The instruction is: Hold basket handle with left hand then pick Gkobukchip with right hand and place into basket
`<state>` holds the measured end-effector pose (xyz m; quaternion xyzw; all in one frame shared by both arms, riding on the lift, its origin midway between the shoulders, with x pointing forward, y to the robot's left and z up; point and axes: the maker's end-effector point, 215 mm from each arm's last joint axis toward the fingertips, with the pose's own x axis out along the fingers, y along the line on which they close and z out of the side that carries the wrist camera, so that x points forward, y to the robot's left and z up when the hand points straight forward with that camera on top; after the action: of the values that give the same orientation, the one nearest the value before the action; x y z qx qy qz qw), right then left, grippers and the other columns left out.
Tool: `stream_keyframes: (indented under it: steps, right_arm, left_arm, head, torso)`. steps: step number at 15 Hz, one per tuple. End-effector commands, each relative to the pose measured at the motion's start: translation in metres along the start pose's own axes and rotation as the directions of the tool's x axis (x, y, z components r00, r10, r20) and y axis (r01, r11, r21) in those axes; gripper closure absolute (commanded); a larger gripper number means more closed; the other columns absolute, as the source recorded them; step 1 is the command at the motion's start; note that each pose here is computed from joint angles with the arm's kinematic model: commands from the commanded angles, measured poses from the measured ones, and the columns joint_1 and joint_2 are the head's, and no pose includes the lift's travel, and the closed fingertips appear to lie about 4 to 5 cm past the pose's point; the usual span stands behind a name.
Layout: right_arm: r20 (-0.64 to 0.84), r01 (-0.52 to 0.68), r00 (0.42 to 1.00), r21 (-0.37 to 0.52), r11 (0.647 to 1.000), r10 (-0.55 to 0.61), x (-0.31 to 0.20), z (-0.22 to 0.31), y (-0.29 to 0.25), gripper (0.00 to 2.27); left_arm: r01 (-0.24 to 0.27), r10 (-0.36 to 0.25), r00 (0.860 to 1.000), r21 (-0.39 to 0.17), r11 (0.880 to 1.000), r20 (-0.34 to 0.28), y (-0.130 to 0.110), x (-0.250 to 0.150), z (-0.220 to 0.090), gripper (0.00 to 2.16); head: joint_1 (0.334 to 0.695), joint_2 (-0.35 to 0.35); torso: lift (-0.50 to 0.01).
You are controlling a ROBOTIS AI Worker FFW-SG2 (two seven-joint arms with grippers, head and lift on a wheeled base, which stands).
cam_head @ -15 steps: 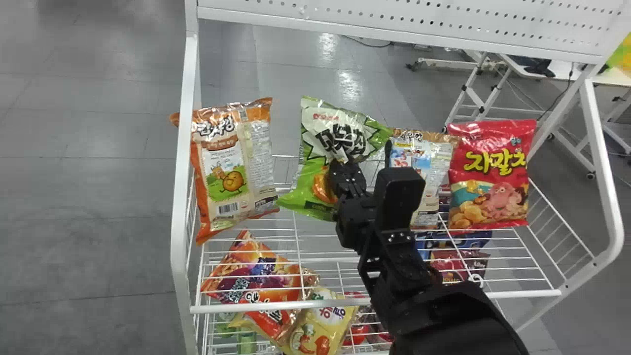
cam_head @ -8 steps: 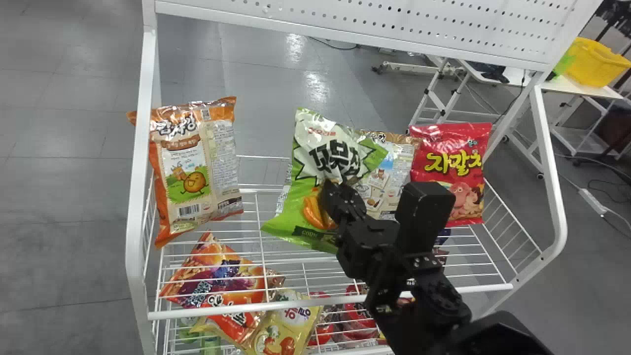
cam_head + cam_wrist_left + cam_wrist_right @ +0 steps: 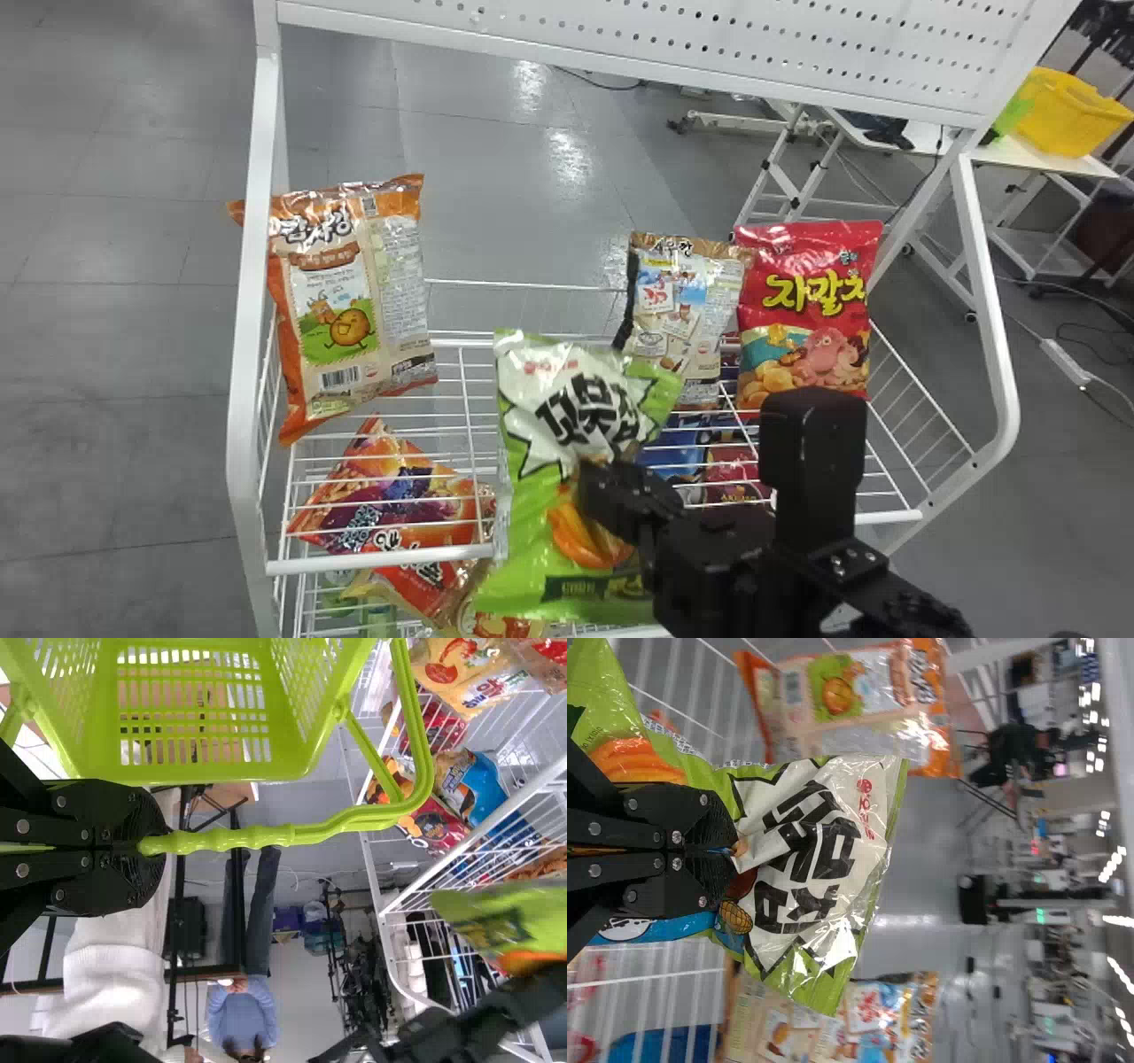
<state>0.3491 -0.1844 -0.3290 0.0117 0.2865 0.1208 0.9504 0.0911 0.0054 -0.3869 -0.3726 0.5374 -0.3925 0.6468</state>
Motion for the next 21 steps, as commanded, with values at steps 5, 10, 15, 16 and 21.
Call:
stream_keyframes:
  steps: [5, 10, 15, 16, 21]
  right_arm:
    - [-0.303, -0.101, 0.946, 0.075, 0.992, 0.119, -0.058, -0.081, 0.013, 1.95]
    - [-0.31, -0.155, 0.936, 0.063, 0.986, 0.167, -0.06, -0.082, 0.023, 1.95]
    - [-0.356, -0.142, 0.925, 0.002, 0.99, 0.134, -0.065, -0.095, 0.012, 1.95]
    - [-0.37, -0.155, 0.917, 0.003, 0.988, 0.145, -0.068, -0.101, 0.017, 1.95]
    - [-0.423, -0.245, 0.877, 0.015, 0.969, 0.228, -0.074, -0.126, 0.061, 1.95]
  left_arm:
    - [-0.008, 0.009, 1.0, 0.069, 0.998, -0.006, -0.014, 0.012, 0.009, 1.4]
    - [-0.008, 0.009, 1.0, 0.069, 0.998, -0.006, -0.014, 0.012, 0.009, 1.4]
    - [-0.011, 0.011, 1.0, 0.082, 0.997, 0.0, -0.015, 0.011, 0.014, 1.4]
    - [-0.012, 0.012, 1.0, 0.089, 0.996, 0.003, -0.015, 0.011, 0.017, 1.4]
    - [-0.013, 0.012, 1.0, 0.108, 0.994, 0.012, -0.015, 0.012, 0.026, 1.4]
  head:
    - [0.695, -0.35]
    - [0.695, -0.35]
    - [0.695, -0.35]
    - [0.695, -0.35]
    - [0.695, -0.35]
  torso:
    - [-0.032]
    - [-0.032]
    - [-0.032]
    - [-0.032]
    - [-0.032]
